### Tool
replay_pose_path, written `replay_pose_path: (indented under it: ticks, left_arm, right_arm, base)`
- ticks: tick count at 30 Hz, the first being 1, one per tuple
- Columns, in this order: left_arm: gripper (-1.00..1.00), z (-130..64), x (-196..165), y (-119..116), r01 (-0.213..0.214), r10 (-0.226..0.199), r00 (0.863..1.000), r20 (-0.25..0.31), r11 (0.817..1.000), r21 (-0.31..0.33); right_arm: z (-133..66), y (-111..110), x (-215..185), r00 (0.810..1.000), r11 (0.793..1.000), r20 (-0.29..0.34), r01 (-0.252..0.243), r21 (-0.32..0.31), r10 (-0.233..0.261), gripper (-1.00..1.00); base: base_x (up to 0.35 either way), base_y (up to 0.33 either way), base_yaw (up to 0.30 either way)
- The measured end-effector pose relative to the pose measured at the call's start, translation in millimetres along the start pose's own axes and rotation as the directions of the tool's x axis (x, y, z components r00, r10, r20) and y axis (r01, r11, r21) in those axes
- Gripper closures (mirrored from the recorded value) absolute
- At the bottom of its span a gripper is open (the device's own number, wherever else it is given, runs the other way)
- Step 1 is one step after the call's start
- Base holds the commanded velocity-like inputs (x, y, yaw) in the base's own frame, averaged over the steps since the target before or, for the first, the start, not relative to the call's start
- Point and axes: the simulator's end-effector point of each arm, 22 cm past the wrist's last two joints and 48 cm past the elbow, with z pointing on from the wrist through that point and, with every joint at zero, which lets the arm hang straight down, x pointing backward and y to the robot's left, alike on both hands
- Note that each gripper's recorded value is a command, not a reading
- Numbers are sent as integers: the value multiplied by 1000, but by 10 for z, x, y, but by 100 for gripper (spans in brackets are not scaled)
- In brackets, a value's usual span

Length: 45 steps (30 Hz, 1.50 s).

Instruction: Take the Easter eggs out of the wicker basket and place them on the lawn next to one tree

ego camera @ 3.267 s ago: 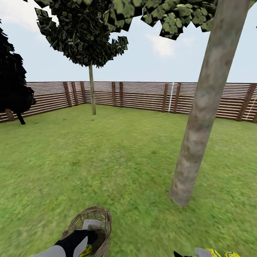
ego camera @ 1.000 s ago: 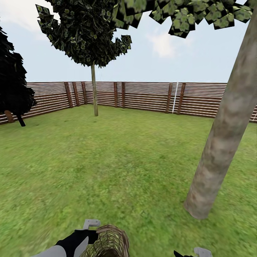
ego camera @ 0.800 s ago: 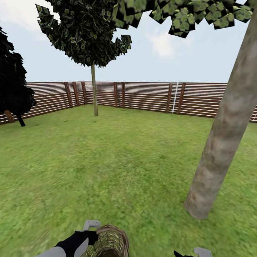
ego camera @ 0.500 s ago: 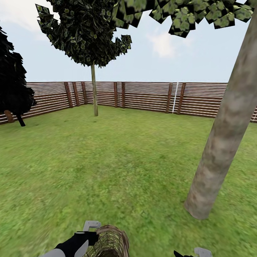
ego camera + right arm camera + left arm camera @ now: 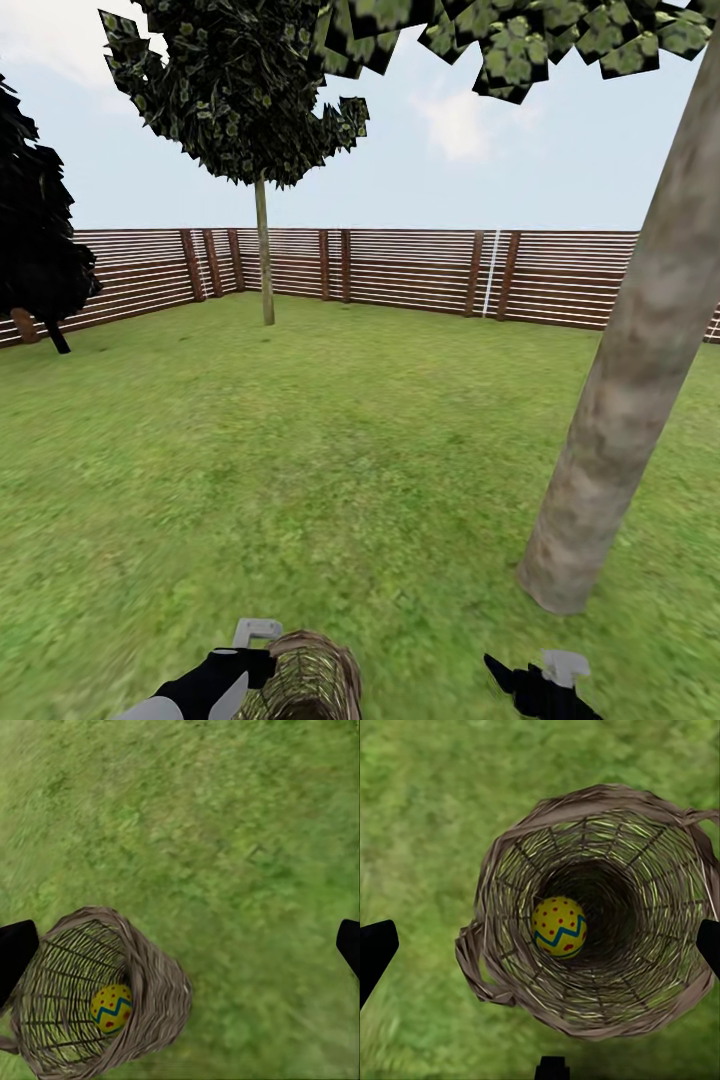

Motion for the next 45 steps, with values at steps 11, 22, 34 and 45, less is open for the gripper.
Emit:
replay_pose_path:
  ticks: [11,22,34,45]
  left_arm:
    - [-100,88,-79,-75,7,-7,1000,16,1000,14]
    - [-100,161,-308,-150,25,-27,997,74,999,34]
    - [-100,279,-329,-186,34,-38,995,97,999,41]
    - [-100,397,-346,-178,44,-49,991,127,998,41]
  right_arm:
    - [-112,654,-977,998,994,30,61,-92,-58,-100]
    - [-2,1051,-979,993,980,13,120,-161,-120,-100]
    - [87,1156,-949,989,971,21,150,-188,-149,-100]
    - [172,1109,-894,989,970,25,145,-194,-142,-100]
  base:
    - [0,0,0]
    - [0,0,0]
    - [0,0,0]
    - [0,0,0]
